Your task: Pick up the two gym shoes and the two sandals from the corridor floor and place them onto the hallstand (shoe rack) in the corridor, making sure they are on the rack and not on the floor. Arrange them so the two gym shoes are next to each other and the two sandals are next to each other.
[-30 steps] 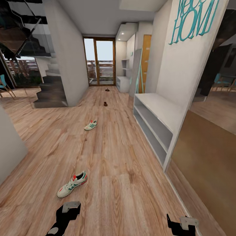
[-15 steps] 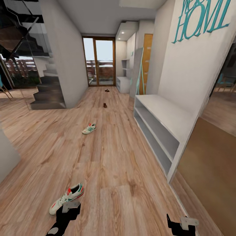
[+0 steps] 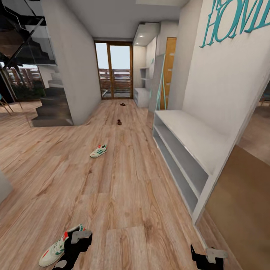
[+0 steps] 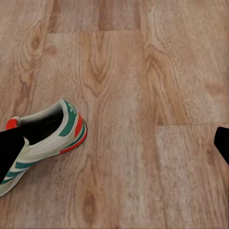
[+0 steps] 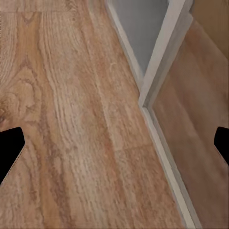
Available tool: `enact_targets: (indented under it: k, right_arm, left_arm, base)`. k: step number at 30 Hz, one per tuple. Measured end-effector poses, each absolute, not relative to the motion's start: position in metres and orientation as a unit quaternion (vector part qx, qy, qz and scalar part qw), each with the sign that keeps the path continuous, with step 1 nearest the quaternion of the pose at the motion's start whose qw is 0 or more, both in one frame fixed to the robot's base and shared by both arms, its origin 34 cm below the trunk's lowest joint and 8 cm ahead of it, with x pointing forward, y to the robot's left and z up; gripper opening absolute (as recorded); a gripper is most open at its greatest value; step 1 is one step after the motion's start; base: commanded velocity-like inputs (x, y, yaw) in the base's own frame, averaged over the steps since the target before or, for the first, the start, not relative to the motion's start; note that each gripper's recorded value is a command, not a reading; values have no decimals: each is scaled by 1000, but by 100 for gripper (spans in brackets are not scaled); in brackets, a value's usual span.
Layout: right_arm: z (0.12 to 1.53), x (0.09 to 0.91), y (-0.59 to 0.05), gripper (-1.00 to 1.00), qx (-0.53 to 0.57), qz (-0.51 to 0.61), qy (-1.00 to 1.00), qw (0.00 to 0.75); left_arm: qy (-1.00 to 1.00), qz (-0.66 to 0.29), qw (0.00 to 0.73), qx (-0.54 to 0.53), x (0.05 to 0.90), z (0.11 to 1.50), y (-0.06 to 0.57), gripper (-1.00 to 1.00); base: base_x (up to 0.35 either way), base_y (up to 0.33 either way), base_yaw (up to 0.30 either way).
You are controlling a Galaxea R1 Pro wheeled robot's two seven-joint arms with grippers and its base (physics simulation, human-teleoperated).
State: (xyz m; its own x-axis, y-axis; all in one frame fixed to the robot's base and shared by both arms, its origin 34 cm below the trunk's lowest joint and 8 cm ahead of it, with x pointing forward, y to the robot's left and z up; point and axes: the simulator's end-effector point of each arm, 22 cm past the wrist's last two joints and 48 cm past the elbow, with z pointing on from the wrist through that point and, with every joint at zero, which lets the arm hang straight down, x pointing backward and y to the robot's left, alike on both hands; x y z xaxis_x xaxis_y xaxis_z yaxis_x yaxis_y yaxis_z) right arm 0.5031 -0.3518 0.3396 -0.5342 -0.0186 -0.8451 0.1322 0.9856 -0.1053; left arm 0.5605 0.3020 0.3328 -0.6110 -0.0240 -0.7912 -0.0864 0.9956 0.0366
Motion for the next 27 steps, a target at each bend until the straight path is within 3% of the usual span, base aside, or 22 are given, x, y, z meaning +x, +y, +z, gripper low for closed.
enact_targets:
  k: [8,27]
  right_arm:
    - [339,503,-352,100,33,-79,872,481]
    - [339,503,-350,100,31,-77,873,481]
  left_arm:
    - [897,35,440,-31,561,333,302,100]
    - [896,36,441,-31,561,333,303,100]
  base:
    - [247,-155,139]
    - [12,-6,4]
